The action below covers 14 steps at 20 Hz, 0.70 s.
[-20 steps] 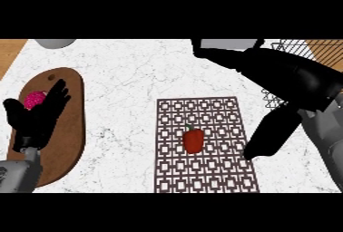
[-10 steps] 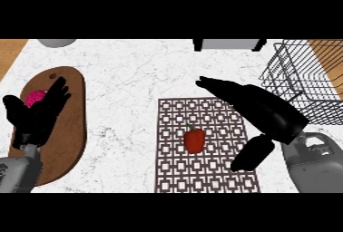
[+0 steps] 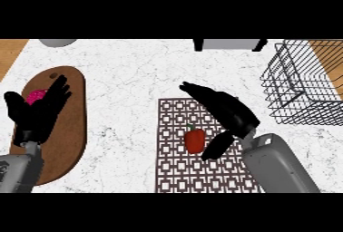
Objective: Pick the bell pepper from the placemat and place it in the basket
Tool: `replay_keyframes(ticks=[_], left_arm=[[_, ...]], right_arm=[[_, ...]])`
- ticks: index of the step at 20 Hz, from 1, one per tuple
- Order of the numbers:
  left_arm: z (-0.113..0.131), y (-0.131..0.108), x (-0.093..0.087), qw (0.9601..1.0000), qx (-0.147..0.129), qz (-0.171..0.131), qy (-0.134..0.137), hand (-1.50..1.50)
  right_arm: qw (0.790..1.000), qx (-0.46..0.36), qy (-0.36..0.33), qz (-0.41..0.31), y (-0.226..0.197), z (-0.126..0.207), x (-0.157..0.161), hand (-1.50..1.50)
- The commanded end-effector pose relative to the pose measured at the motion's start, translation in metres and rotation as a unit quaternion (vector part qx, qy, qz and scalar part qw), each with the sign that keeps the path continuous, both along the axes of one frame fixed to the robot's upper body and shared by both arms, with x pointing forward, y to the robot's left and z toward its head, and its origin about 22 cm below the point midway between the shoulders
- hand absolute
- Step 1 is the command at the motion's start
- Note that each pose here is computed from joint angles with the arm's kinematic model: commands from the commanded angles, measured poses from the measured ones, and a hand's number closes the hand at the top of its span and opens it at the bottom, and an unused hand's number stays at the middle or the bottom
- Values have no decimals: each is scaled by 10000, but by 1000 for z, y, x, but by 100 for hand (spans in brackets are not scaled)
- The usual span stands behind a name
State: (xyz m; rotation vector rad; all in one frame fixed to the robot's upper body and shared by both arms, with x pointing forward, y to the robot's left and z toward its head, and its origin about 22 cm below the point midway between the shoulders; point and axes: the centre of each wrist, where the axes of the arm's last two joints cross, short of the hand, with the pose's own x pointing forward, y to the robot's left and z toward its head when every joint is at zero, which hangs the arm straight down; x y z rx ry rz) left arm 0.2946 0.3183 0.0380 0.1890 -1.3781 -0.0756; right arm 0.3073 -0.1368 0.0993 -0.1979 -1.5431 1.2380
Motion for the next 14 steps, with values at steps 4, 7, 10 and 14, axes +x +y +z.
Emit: replay_keyframes(ticks=[4,7,10,14], left_arm=[[21,-6,8,10000,1,31,65,0],[5,-20,-7,10000,-8,31,-10,0],[-6,2,-9,9999,-40,88,-32,0],[-7,-6,-12,10000,34,51,-47,0]], right_arm=[[9985,-507,214,8,18,-38,-3,-150],[9964,-780,329,81,13,-64,3,-150],[9952,-884,404,88,0,-59,2,-150],[9955,-884,319,124,18,-44,10,-150]])
